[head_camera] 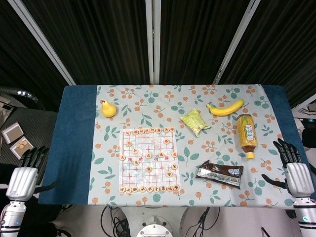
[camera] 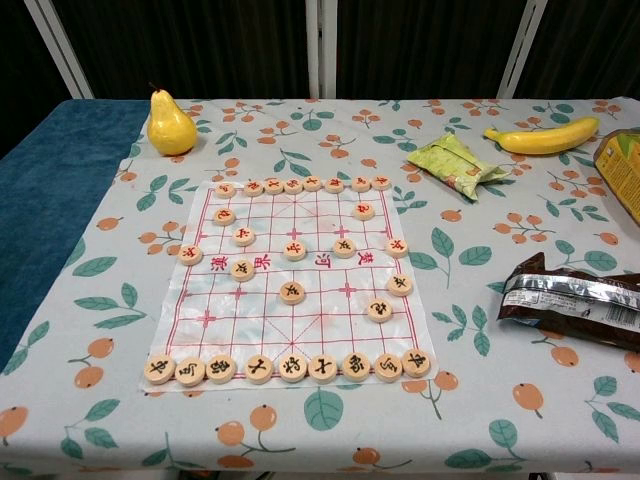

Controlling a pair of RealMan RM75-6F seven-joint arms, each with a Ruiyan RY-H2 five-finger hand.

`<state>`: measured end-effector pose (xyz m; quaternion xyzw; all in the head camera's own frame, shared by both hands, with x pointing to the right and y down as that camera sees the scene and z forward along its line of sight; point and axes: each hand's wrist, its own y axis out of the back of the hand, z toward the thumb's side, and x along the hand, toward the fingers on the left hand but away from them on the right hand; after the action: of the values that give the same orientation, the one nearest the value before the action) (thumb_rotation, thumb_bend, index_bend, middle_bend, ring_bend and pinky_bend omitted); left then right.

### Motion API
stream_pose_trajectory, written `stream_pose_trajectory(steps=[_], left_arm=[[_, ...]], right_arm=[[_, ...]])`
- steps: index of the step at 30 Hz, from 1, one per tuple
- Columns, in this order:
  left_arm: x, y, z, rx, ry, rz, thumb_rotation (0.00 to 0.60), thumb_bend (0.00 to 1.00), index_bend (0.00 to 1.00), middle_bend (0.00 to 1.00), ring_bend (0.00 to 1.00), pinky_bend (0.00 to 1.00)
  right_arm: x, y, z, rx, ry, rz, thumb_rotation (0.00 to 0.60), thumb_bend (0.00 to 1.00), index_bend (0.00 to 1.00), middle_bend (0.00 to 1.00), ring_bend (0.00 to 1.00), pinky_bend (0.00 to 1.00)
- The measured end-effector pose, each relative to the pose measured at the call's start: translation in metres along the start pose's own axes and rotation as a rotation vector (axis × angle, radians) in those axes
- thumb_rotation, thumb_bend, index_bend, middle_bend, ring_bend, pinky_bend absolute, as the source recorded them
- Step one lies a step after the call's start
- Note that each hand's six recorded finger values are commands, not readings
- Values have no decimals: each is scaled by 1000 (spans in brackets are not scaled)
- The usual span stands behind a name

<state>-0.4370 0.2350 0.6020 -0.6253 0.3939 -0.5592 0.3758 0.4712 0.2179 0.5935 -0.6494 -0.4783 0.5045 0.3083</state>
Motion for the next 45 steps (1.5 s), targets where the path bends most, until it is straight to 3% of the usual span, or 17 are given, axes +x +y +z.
stream_pose_trajectory(steps=[4, 9, 17, 24, 28, 34, 40, 45], left_arm=[[6, 1, 0, 3, -6, -1, 531, 0, 16, 27, 0, 0], [10, -1, -1, 17, -6, -13, 600, 0, 15, 27, 0, 0], [26, 1, 17, -32, -36, -48, 600, 0, 35, 16, 0, 0], [72, 0, 85, -47, -231, -85, 600, 0, 81, 16, 0, 0], [99, -12, 135, -78, -350, -118, 600, 9, 85, 16, 0, 0], [127, -33, 201, -176, -457, -207, 600, 21, 88, 16, 0, 0], [145, -54, 238, -244, -457, -252, 600, 113, 122, 26, 0, 0], [158, -79, 261, -283, -408, -299, 600, 102, 124, 27, 0, 0]], right_arm=[[-2, 2, -1, -3, -6, -4, 600, 0, 0, 0, 0, 0], [-4, -1, -2, -3, -15, 4, 600, 0, 0, 0, 0, 0], [-14, 1, -2, -20, -27, 2, 600, 0, 0, 0, 0, 0], [-20, 8, -10, -41, -46, -19, 600, 0, 0, 0, 0, 0], [-19, 19, -17, -39, -57, -40, 600, 0, 0, 0, 0, 0], [-16, 33, -22, -50, -60, -81, 600, 0, 0, 0, 0, 0], [-13, 37, -20, -62, -38, -99, 600, 0, 0, 0, 0, 0], [-10, 44, -16, -66, -11, -120, 600, 0, 0, 0, 0, 0]])
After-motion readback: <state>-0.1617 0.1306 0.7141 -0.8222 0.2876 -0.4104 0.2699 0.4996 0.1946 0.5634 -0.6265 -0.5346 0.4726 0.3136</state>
